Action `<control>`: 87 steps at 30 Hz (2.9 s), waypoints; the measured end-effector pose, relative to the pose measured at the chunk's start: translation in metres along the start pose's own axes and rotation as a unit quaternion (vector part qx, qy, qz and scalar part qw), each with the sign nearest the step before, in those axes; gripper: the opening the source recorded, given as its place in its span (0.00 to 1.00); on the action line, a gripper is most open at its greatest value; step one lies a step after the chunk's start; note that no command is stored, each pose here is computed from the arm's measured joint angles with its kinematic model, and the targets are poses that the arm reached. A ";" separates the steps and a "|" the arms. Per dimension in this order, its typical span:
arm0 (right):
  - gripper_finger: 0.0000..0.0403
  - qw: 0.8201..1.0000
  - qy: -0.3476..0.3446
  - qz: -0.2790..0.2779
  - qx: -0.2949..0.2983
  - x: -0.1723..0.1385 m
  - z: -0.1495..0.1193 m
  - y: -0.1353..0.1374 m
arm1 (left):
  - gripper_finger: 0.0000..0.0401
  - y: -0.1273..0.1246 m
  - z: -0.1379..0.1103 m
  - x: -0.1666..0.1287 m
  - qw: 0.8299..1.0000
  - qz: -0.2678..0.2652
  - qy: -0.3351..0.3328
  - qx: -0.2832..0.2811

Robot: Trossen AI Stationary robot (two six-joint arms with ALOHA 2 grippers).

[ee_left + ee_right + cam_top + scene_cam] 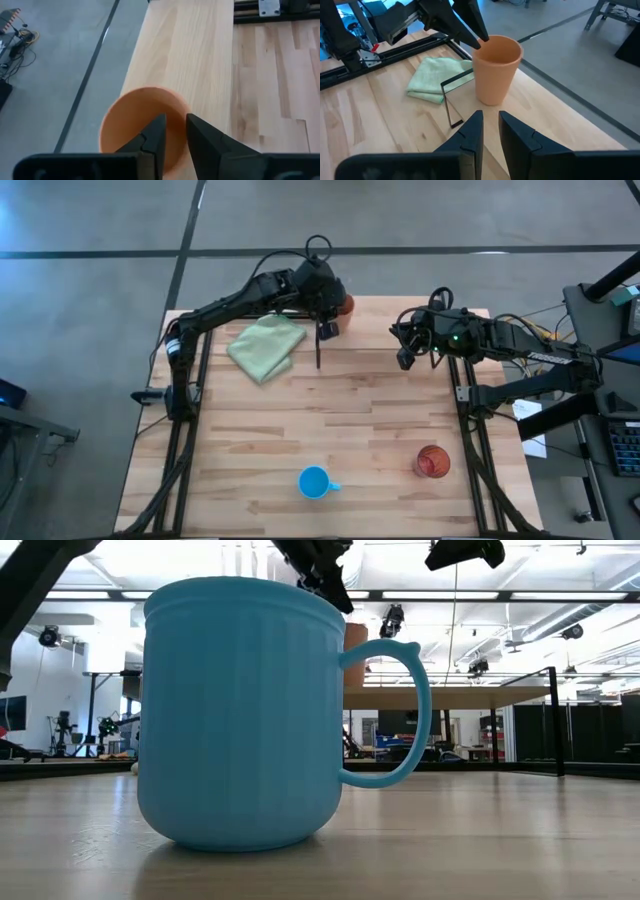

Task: Stack small to large cups/mugs on shelf
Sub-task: Put the light brown cup on the shelf, then put the brown cup on the shelf

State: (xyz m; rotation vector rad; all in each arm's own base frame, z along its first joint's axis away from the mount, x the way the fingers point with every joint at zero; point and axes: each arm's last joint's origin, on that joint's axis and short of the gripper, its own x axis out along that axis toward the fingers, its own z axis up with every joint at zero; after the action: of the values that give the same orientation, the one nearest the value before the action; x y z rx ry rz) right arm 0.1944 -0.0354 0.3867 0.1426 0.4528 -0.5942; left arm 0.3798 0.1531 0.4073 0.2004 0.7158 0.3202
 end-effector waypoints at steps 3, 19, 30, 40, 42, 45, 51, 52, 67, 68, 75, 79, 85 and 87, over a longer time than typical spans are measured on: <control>0.13 1.000 0.000 0.000 0.000 0.000 0.000 0.000 | 0.15 -0.001 -0.002 0.001 1.000 -0.002 0.007 0.000; 0.13 1.000 0.001 0.031 0.003 -0.004 0.000 0.000 | 0.15 -0.012 0.002 -0.010 1.000 -0.007 0.011 -0.016; 0.13 0.977 0.001 0.208 0.050 -0.034 0.010 0.000 | 0.15 -0.071 0.001 -0.109 0.984 -0.118 0.045 -0.123; 0.13 0.976 0.003 0.210 0.063 -0.032 0.014 0.000 | 0.15 -0.157 -0.009 -0.136 0.961 -0.215 0.140 -0.105; 0.13 0.973 0.025 0.214 0.080 -0.030 0.012 0.001 | 0.15 -0.170 -0.009 -0.131 0.958 -0.221 0.148 -0.104; 0.13 0.960 0.109 0.243 0.084 -0.029 0.003 0.003 | 0.15 -0.179 -0.009 -0.124 0.954 -0.216 0.164 -0.125; 0.13 0.910 0.343 0.225 0.057 -0.032 -0.033 0.007 | 0.15 -0.181 -0.008 -0.122 0.952 -0.213 0.168 -0.145; 0.13 0.899 0.378 0.216 0.046 -0.033 -0.039 0.008 | 0.15 -0.181 -0.008 -0.122 0.952 -0.213 0.164 -0.149; 0.14 0.776 0.583 0.241 -0.029 -0.021 -0.076 0.063 | 0.15 -0.181 -0.005 -0.123 0.953 -0.209 0.149 -0.162; 0.14 0.776 0.584 0.234 -0.040 -0.018 -0.079 0.068 | 0.15 -0.181 -0.005 -0.123 0.953 -0.209 0.148 -0.162; 0.14 0.778 0.596 0.175 -0.089 -0.003 -0.094 0.092 | 0.15 -0.181 -0.005 -0.123 0.955 -0.210 0.146 -0.151; 0.14 0.769 0.612 0.166 -0.084 -0.002 -0.101 0.103 | 0.15 -0.181 -0.006 -0.123 0.955 -0.212 0.150 -0.143; 0.14 0.749 0.632 0.170 -0.101 -0.009 -0.112 0.117 | 0.15 -0.181 -0.006 -0.123 0.957 -0.218 0.145 -0.122; 0.14 0.743 0.640 0.163 -0.108 -0.010 -0.115 0.120 | 0.15 -0.181 -0.006 -0.123 0.958 -0.219 0.145 -0.119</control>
State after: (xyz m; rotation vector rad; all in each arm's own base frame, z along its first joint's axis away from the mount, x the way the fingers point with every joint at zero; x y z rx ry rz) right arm 0.2128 0.0983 0.2886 0.4010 1.8024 0.0094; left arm 0.3280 -0.0594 0.4260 -0.2389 0.9795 0.0062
